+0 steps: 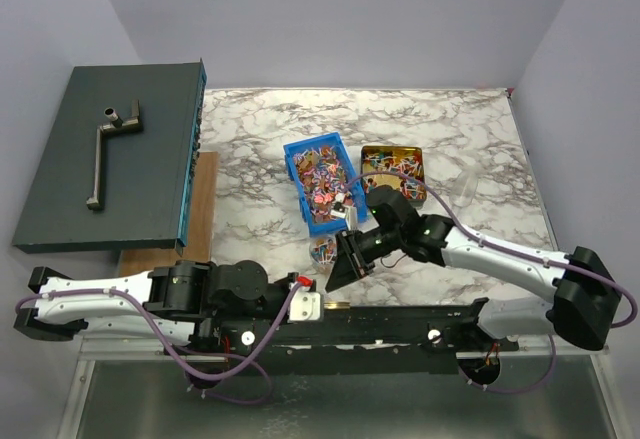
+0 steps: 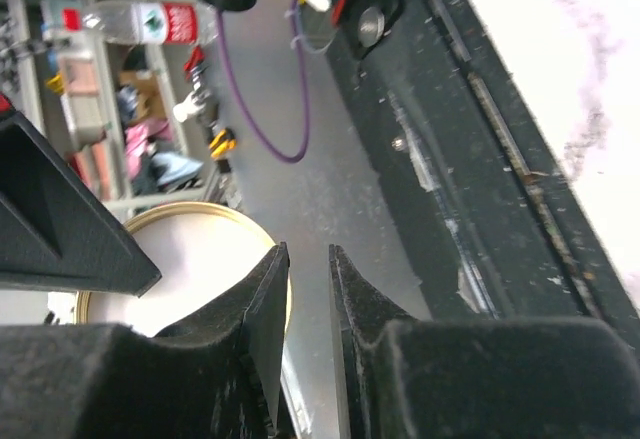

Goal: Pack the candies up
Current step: Adjust the bottle lid.

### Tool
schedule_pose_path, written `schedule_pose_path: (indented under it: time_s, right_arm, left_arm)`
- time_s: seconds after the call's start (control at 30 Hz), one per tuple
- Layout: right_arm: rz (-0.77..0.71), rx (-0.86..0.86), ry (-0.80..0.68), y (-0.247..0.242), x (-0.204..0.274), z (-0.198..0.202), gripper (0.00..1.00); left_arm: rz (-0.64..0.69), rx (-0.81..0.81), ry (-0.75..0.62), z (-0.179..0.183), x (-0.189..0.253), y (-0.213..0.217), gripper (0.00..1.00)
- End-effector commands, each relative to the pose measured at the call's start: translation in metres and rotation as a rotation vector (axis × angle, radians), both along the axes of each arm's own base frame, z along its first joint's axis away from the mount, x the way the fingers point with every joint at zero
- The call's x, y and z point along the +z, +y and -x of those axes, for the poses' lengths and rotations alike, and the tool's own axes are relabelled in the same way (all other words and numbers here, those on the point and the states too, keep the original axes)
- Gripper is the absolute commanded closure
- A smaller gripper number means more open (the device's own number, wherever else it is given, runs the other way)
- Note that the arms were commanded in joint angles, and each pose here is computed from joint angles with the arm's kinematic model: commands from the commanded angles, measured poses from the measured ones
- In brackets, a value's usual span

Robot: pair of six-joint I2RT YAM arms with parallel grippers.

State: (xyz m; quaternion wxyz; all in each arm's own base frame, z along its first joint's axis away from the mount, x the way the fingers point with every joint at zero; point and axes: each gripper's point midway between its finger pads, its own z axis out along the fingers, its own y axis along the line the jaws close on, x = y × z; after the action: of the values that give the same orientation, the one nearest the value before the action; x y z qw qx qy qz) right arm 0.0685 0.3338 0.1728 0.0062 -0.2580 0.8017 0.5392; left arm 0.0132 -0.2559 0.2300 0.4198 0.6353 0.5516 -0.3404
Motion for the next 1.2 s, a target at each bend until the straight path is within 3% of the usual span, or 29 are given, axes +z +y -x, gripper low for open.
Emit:
schedule_pose_path:
  time_s: [0.0,0.17,0.43,0.6,0.83,1.17]
  right_arm:
    - [0.074,-0.141,-0.176,-0.010,0.004,-0.034,0.73]
    - [0.159,-0.288,-0.340,-0.030,0.007,-0.063,0.72]
    - [0.144,-0.454,-0.546,-0.060,0.038,-0.085,0.70]
    - [0.141,-0.537,-0.626,-0.077,0.044,-0.094,0.69]
    - [0.058,-0.603,-0.669,-0.081,0.053,-0.098,0.62]
    - [-0.210,-0.629,-0.660,-0.067,0.085,-0.088,0.52]
  left_arm:
    - [0.012,0.058,0.039,-0.003,0.003,-0.003,0.96]
    - [0.019,0.110,0.074,-0.007,-0.001,-0.009,0.96]
    - [0.041,0.187,0.150,-0.013,-0.001,-0.023,0.96]
    - [0.075,0.242,0.267,-0.029,0.000,-0.029,0.96]
    - [0.166,0.325,0.390,-0.056,0.014,-0.029,0.95]
    - [0.331,0.368,0.624,-0.069,0.040,-0.020,0.94]
